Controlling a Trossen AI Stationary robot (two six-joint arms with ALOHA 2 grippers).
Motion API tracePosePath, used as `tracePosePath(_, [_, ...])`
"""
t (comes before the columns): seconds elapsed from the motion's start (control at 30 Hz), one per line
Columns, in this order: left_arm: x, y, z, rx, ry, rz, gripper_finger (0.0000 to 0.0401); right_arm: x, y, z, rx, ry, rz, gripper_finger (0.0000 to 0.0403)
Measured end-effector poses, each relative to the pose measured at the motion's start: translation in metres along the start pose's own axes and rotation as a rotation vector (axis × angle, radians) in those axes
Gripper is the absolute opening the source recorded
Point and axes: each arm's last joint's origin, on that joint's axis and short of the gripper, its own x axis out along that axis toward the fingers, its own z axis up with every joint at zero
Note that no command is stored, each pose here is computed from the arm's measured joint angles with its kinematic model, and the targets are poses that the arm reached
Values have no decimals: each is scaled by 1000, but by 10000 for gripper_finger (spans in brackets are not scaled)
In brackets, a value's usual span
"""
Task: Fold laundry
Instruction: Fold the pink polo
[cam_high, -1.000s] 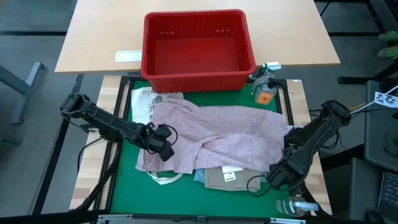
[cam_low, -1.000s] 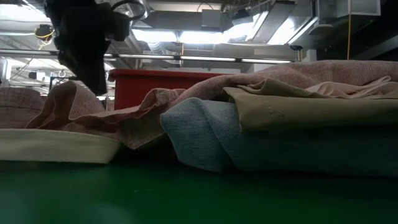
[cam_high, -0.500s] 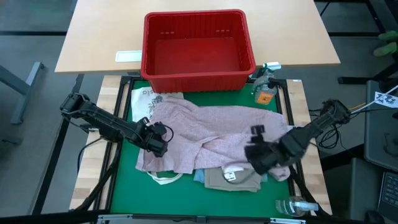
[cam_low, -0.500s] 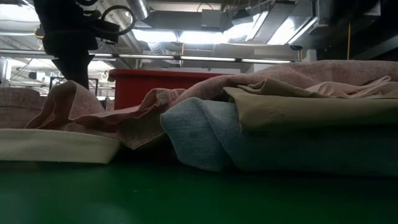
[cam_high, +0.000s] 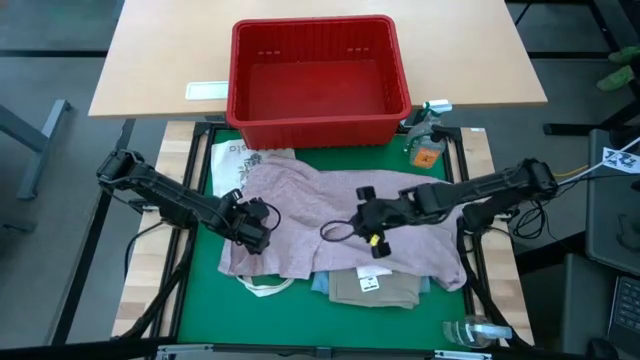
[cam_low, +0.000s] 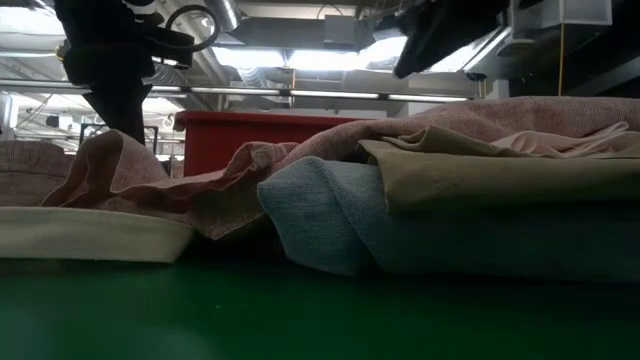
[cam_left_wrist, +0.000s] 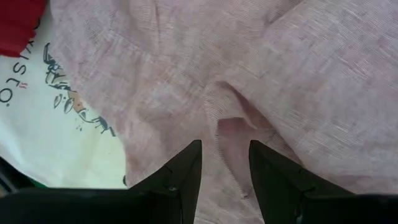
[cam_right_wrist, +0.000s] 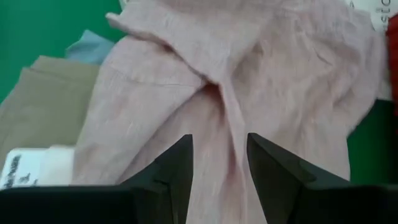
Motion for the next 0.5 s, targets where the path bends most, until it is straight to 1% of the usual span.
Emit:
tracePosePath(0.07, [0,-1,-1,4,2,-5,128,9,-6,1,1,-23,-4,152])
tracePosePath(0.27, [-1,-1,-3,18,13,-2,128,40,-15,-2,20,23,-21,152])
tracePosePath(0.33, [1,-1,-5,20,17,1,128,50,-15,-2,16,33,-20,152])
tracePosePath(0.5, [14,0,-10,4,14,1,128,69,-13,-6,-65,83,-6,152])
